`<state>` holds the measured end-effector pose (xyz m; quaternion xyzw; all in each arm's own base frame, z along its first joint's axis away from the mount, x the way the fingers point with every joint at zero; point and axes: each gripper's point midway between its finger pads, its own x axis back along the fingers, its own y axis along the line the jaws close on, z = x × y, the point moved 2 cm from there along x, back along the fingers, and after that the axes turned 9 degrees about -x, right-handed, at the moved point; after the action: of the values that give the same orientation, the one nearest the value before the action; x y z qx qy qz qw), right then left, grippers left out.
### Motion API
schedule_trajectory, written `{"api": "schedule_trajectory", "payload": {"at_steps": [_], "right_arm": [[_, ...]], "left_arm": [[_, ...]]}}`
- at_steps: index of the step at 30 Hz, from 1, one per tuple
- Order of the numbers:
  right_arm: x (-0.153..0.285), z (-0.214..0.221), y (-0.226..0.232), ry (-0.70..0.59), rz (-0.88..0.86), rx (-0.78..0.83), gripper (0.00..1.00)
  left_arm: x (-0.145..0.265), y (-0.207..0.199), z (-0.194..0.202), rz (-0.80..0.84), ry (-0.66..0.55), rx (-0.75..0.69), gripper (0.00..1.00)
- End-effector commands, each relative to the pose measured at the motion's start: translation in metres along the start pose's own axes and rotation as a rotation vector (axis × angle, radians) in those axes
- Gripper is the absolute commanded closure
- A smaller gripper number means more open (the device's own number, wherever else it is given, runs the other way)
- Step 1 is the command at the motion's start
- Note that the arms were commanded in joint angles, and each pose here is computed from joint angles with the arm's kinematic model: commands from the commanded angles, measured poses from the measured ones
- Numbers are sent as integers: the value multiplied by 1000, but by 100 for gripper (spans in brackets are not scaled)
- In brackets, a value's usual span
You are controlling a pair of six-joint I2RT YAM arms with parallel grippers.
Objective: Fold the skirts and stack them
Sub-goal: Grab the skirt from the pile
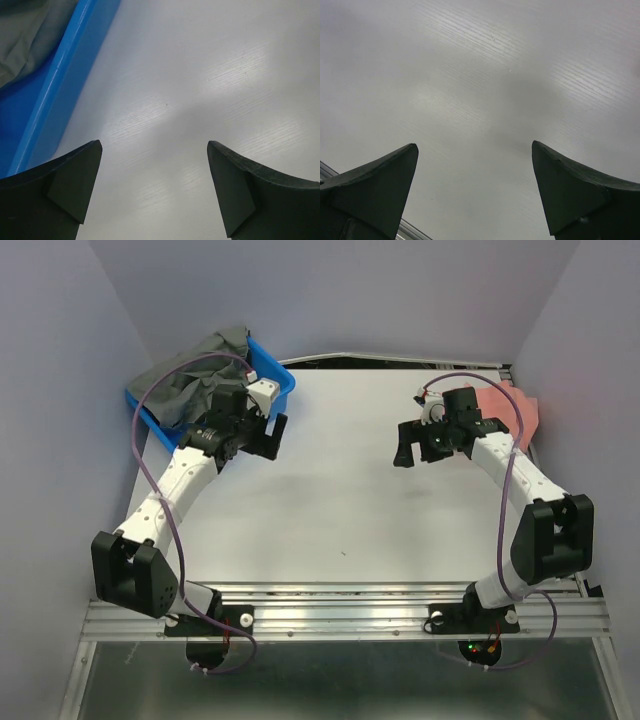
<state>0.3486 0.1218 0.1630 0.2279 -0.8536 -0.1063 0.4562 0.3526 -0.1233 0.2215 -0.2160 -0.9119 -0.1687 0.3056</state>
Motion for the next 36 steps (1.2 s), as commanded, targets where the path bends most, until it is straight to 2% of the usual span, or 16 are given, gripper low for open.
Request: {"api": "schedule_trajectory", "payload": {"at_steps": [1, 3, 7, 9, 13, 16, 19, 24, 28, 30, 33, 36], "right_arm": [[3, -19, 1, -68, 17, 32, 0], [2, -17, -4, -58, 28, 20, 0], [-2, -10, -8, -32, 34, 8, 0], [-4, -9, -10, -25, 41, 8, 0], [-4, -11, -16, -22, 60, 2, 0], [-2, -13, -24, -26, 98, 4, 0], [1, -13, -32, -28, 133, 8, 0], [7, -11, -45, -8, 185, 4, 0], [14, -20, -56, -11, 225, 11, 0], [16, -24, -61, -7, 240, 5, 0], [19, -28, -69, -7, 270, 17, 0], [20, -31, -74, -5, 297, 34, 0]], "left_arm": [[19, 13, -22, 3, -67, 16, 2], [22, 20, -28, 13, -78, 24, 2], [40, 41, -69, 1, -161, 23, 1], [36, 53, -78, -12, -158, 43, 2], [30, 101, -106, -121, -165, 133, 3], [37, 153, -136, -232, -248, 230, 3], [14, 211, -138, -334, -263, 323, 3], [-23, 257, -123, -431, -247, 386, 3], [-79, 277, -84, -459, -169, 412, 3], [-97, 285, -76, -443, -172, 397, 4], [-132, 278, -65, -303, -160, 318, 4], [-159, 274, -52, -243, -142, 270, 3]]}}
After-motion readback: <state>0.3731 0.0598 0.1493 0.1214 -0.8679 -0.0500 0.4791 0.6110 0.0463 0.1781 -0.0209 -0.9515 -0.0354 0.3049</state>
